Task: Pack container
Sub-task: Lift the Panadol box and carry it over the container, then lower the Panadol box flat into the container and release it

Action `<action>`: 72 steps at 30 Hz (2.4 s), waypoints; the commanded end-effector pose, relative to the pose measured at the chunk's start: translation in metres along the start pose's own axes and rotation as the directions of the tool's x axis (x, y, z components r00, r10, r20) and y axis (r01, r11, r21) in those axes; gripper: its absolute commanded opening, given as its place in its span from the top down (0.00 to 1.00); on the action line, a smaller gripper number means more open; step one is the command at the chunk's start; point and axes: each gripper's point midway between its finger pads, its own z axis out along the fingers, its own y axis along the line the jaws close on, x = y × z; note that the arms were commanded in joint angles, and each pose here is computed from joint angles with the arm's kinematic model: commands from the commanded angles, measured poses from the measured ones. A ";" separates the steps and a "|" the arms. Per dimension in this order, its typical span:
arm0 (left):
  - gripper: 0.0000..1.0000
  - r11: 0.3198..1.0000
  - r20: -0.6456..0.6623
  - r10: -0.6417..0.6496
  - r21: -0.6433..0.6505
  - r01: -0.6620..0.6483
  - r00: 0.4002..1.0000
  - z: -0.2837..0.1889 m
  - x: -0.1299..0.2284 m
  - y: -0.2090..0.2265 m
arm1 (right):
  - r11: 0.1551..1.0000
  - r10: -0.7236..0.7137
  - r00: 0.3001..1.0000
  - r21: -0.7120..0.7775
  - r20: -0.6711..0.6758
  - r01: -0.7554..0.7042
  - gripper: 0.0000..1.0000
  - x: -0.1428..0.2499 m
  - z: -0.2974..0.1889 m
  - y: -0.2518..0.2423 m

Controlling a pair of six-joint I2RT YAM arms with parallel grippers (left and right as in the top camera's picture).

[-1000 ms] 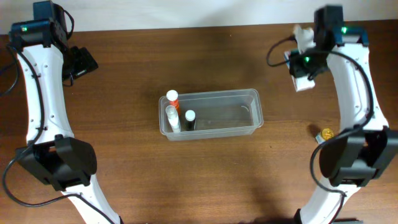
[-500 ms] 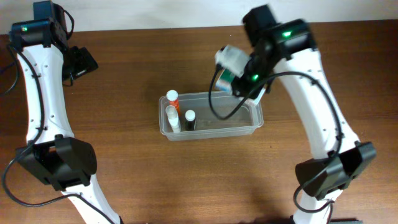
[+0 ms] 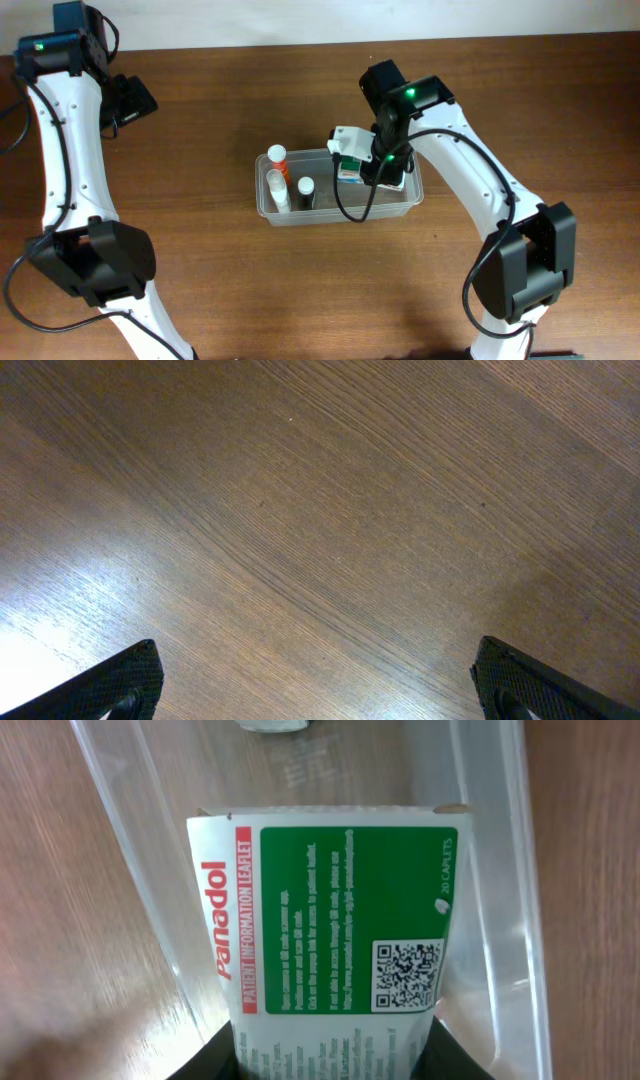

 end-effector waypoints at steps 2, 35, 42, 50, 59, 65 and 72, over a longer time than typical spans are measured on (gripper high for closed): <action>0.01 1.000 0.013 0.001 -0.007 -0.001 1.000 -0.002 -0.003 0.002 | 0.993 -0.117 0.993 0.000 -0.006 0.117 0.66 0.003 0.004 0.004; 0.01 1.000 0.013 0.001 -0.007 -0.001 1.000 -0.002 -0.003 0.002 | 0.990 -0.126 0.992 -0.073 -0.017 0.124 0.57 0.029 0.062 -0.023; 0.01 1.000 0.013 0.001 -0.007 -0.001 1.000 -0.002 -0.003 0.002 | 0.989 -0.122 0.992 -0.088 -0.024 0.120 0.30 0.030 0.061 -0.019; 0.01 1.000 0.013 0.001 -0.007 -0.001 1.000 -0.002 -0.003 0.002 | 0.998 -0.018 1.000 -0.062 -0.019 0.017 0.23 0.027 0.052 -0.021; 0.01 1.000 0.013 0.001 -0.007 -0.001 1.000 -0.002 -0.003 0.002 | 0.939 0.344 0.936 -0.026 0.082 -0.343 0.85 0.004 0.015 -0.027; 0.01 1.000 0.013 0.001 -0.007 -0.001 1.000 -0.002 -0.003 0.002 | 0.712 0.703 0.707 -0.070 0.082 -0.699 0.96 0.000 0.018 -0.029; 0.00 1.000 0.013 0.001 -0.007 -0.001 1.000 -0.002 -0.003 0.002 | 0.418 0.907 0.410 -0.097 0.091 -0.903 0.96 -0.003 0.032 -0.039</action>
